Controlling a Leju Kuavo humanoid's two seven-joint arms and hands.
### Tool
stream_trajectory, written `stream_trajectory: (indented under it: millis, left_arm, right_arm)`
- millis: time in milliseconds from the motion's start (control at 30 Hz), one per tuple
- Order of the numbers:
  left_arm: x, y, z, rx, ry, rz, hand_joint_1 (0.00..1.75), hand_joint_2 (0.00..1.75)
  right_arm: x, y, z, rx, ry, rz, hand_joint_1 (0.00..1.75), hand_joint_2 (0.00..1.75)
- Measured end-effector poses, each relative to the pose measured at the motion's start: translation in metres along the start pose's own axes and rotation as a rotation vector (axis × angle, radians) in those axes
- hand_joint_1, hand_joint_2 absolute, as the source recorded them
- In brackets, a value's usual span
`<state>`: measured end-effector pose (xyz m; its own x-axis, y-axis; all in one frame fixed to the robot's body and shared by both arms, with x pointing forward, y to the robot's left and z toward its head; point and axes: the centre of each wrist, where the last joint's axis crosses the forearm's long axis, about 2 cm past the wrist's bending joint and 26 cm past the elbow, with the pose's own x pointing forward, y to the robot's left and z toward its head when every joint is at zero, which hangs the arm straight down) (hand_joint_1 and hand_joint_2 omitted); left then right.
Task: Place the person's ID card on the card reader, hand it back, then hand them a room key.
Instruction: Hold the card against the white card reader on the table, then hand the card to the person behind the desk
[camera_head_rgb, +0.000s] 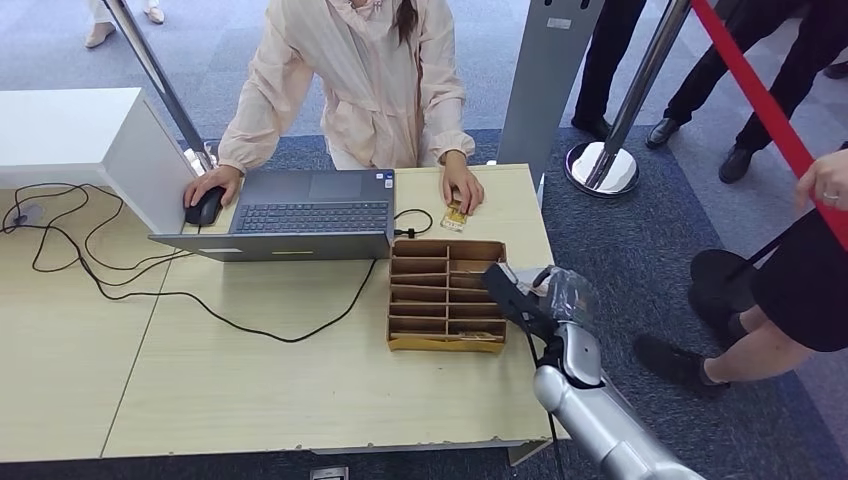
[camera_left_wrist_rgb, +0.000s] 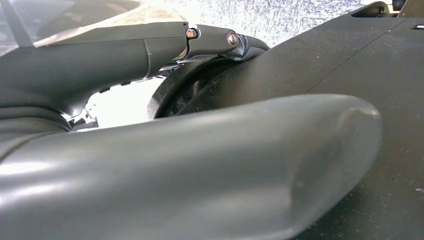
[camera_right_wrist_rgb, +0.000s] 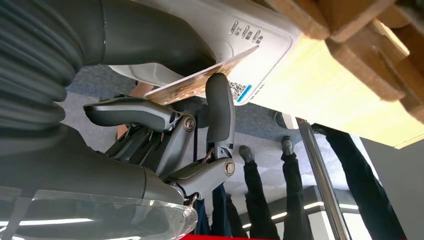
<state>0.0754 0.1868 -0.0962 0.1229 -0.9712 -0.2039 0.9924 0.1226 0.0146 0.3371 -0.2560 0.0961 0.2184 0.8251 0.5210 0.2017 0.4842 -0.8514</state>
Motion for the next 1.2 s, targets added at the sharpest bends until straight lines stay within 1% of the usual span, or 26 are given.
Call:
stream_trajectory:
  millis: [267,433,600,800,1067,1200]
  left_arm:
    - [0.0,0.0,0.0,0.001,0.0,-0.003,0.0,0.0]
    - [0.0,0.0,0.0,0.0,-0.003,-0.002,0.0,0.0]
    - [0.0,0.0,0.0,-0.003,-0.007,-0.004,0.0,0.0]
    - [0.0,-0.001,0.0,-0.004,-0.009,-0.007,0.0,0.0]
    - [0.0,-0.001,0.0,-0.005,-0.011,-0.008,0.0,0.0]
    - [0.0,-0.001,0.0,-0.005,-0.01,-0.012,0.0,0.0]
  right_arm:
    - [0.002,-0.002,-0.002,-0.031,0.0,0.001,1.75,1.75]
    - [0.008,-0.014,-0.006,-0.086,-0.02,0.02,1.75,1.75]
    - [0.021,-0.037,-0.012,-0.17,-0.072,0.029,1.75,1.75]
    - [0.041,-0.072,-0.016,-0.296,-0.153,0.014,1.75,1.75]
    - [0.066,-0.113,-0.009,-0.454,-0.259,-0.052,1.72,1.75]
    - [0.077,-0.13,-0.003,-0.525,-0.313,-0.099,1.7,1.75]
